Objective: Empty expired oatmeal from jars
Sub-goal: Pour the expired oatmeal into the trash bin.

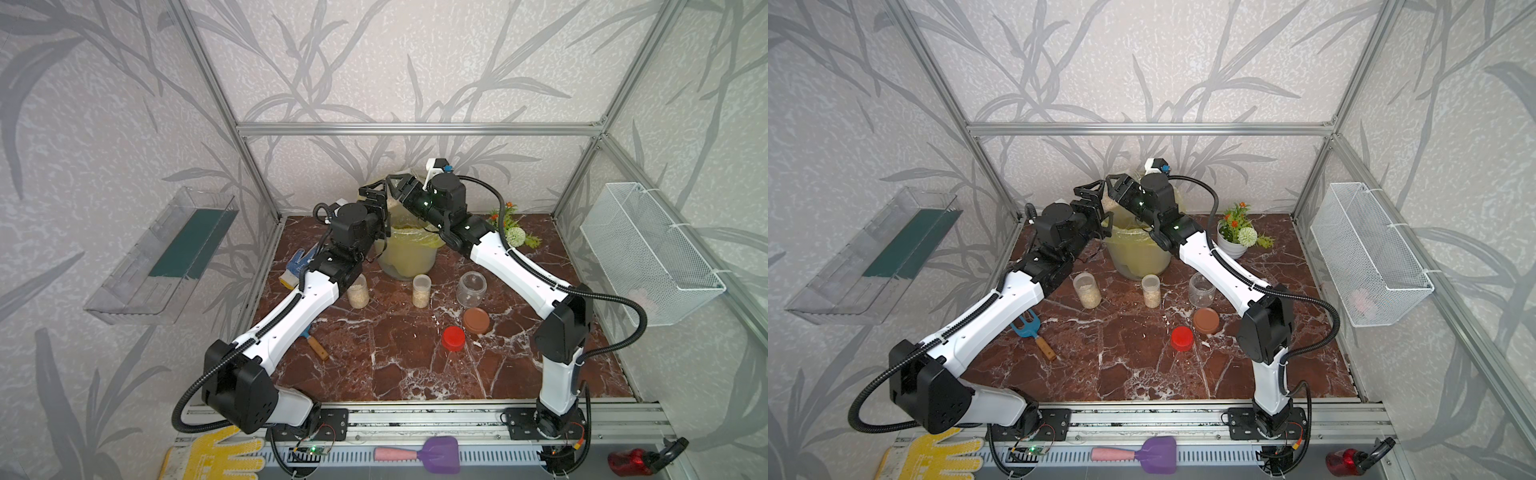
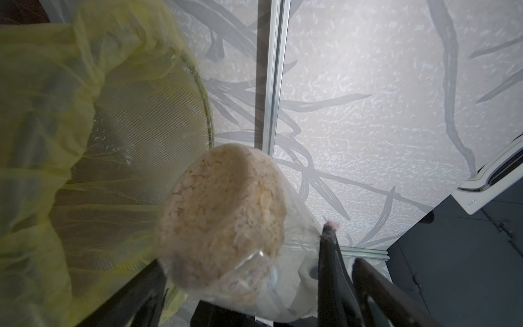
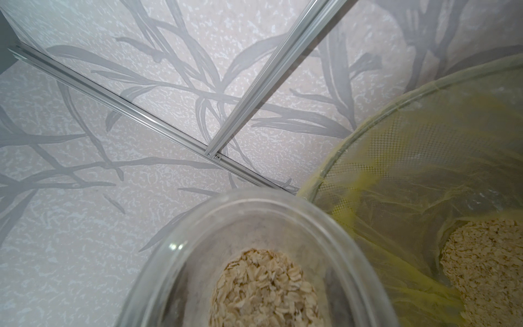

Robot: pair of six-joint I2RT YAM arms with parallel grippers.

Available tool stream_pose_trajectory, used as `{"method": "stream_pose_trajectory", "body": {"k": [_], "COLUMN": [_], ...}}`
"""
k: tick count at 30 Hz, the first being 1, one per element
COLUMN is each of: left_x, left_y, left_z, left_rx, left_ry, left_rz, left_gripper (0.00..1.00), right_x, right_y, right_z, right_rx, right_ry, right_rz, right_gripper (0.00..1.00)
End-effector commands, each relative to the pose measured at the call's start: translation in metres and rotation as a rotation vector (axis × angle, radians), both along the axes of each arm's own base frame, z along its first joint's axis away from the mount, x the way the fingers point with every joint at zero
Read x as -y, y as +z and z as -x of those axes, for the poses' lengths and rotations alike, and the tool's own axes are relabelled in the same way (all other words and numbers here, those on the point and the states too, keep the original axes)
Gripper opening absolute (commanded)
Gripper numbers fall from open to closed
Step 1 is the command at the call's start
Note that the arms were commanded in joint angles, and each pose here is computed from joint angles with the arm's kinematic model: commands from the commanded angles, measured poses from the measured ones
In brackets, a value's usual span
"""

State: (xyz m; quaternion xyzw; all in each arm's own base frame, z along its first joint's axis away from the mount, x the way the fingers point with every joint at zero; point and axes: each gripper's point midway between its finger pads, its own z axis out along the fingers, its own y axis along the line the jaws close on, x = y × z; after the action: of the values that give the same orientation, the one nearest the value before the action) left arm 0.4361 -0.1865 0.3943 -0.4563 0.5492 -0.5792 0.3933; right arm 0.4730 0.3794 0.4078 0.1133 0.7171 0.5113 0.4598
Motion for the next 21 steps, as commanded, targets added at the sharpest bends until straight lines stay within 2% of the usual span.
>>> {"method": "stream_pose_trajectory", "body": {"k": [1, 14, 17, 21], "left_x": [-0.009, -0.003, -0.011, -0.012], "left_y": [0.009, 0.000, 0.000, 0.003], "left_z": [-0.004, -0.029, -0.035, -0.041], "left_rx": [0.025, 0.029, 0.053, 0.071], "left_ry": [0.055, 0.085, 0.119, 0.124], "left_rz": [0.090, 0.166, 0.213, 0.215], "left_gripper": [0.99, 0.99, 0.99, 0.99], "right_x": [0.002, -0.001, -0.003, -0.005], "right_y": [0.033, 0.026, 0.023, 0.021], "right_z": [0.007, 0.006, 0.006, 0.006], "right_rx": [0.059, 0.036, 0.024, 0.015], "right_ry": [0.001, 0.010, 0.015, 0.029], "right_rz": [-0.063, -0.118, -0.126, -0.138], "right_gripper": [0.10, 0.09, 0.09, 0.09]}}
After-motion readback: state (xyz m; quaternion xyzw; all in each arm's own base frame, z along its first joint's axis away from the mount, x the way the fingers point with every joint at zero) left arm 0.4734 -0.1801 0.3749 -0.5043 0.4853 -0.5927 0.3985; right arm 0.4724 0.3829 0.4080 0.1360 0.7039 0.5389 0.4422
